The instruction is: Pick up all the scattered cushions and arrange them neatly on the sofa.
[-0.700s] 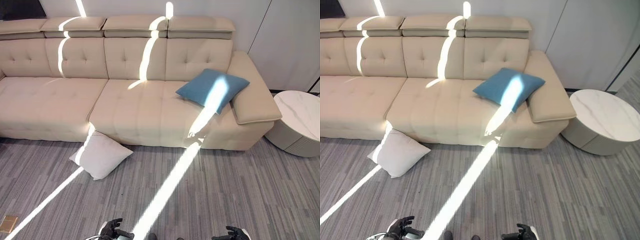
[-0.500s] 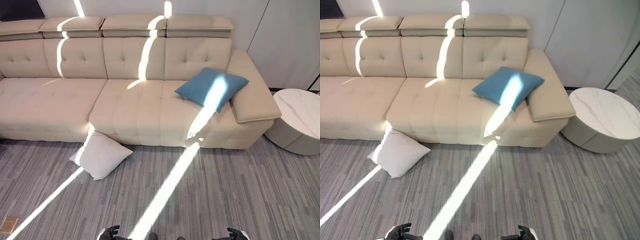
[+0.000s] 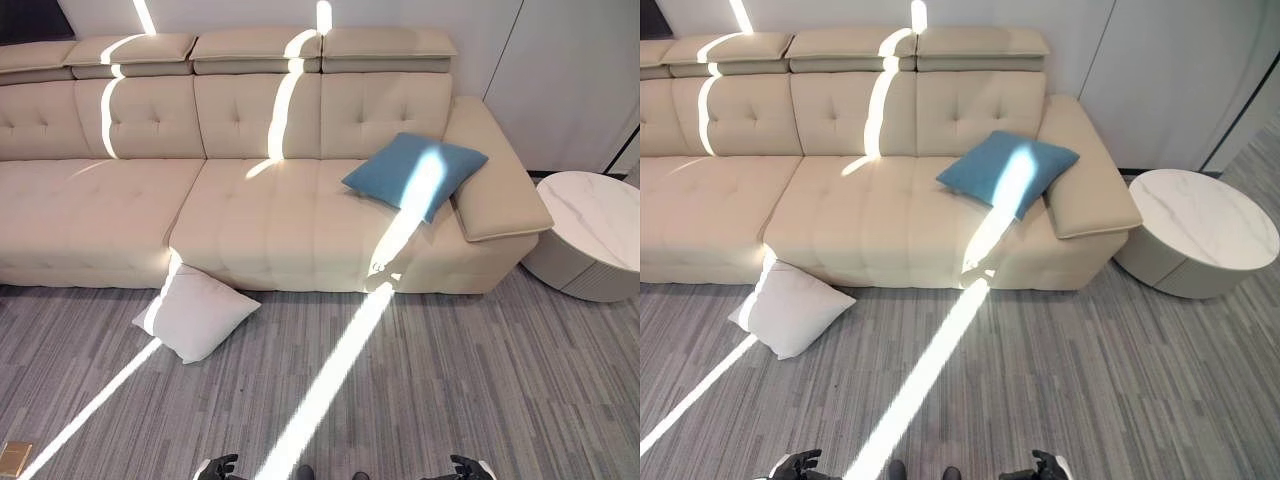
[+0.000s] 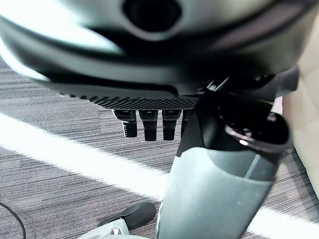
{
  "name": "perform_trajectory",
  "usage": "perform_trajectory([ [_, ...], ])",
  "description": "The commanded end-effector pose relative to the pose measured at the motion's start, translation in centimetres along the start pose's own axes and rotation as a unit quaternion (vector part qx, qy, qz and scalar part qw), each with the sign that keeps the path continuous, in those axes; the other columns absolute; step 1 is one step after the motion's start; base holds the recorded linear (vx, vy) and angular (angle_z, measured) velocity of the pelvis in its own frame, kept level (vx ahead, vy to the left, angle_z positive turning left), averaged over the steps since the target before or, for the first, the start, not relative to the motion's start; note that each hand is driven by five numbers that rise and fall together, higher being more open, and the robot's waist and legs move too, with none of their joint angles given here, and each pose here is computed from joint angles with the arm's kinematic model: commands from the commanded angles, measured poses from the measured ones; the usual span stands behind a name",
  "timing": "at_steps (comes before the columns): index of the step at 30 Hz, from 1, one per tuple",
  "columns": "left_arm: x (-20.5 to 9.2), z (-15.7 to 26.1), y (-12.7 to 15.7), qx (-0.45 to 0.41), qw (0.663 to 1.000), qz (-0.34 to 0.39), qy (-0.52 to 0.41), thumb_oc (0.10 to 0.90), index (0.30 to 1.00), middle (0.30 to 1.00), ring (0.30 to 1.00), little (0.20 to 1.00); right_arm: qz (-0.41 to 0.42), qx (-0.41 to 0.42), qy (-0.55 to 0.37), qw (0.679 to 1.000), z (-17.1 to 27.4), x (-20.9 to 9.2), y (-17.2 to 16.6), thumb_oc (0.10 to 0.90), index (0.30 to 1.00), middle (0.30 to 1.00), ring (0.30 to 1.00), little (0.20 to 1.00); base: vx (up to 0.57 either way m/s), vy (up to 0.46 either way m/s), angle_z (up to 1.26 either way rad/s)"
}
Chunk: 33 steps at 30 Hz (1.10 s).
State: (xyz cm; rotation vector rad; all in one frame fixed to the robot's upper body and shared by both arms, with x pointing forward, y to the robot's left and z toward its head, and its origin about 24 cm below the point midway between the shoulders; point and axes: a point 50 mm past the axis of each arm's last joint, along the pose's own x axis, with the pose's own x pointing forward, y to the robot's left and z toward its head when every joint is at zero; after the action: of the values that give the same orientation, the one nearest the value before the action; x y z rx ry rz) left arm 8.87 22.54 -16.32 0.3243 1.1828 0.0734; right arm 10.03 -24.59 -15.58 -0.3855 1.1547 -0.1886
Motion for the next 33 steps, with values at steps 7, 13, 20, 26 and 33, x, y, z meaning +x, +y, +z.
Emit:
perform_trajectory([
  [7, 0.5, 2.4, 0.4, 0.018, 0.999, 0.007, -0.025, 0.800, 0.900, 0.900, 0.900, 0.900, -0.006, -0.038, -0.046, 0.998, 3.2, 0.4, -0.4, 0.800, 0.900, 0.900, 0.900, 0.900, -0.07, -0.059, -0.13],
  [13, 0.5, 2.6, 0.0, 0.014, 1.000, 0.001, -0.027, 0.800, 0.900, 0.900, 0.900, 0.900, -0.017, -0.034, -0.034, 0.999, 2.4, 0.5, -1.1, 0.800, 0.900, 0.900, 0.900, 0.900, 0.05, -0.117, 0.10],
  [20, 0.6, 4.0, -0.6, 0.016, 0.999, -0.004, -0.047, 0.800, 0.900, 0.900, 0.900, 0.900, -0.033, -0.009, -0.029, 0.999, 2.1, 0.5, -2.0, 0.800, 0.900, 0.900, 0.900, 0.900, 0.08, -0.085, 0.09],
  [26, 0.5, 3.9, -0.6, 0.021, 0.999, -0.004, -0.044, 0.800, 0.900, 0.900, 0.900, 0.900, -0.031, -0.012, -0.029, 0.999, 2.2, 0.5, -1.8, 0.800, 0.900, 0.900, 0.900, 0.900, 0.19, 0.102, -0.10],
  [33, 0.6, 3.7, 0.3, 0.010, 0.999, 0.008, -0.040, 0.800, 0.900, 0.900, 0.900, 0.900, -0.016, -0.017, -0.050, 0.998, 3.4, 0.5, -1.0, 0.800, 0.900, 0.900, 0.900, 0.900, 0.17, 0.193, -0.60],
])
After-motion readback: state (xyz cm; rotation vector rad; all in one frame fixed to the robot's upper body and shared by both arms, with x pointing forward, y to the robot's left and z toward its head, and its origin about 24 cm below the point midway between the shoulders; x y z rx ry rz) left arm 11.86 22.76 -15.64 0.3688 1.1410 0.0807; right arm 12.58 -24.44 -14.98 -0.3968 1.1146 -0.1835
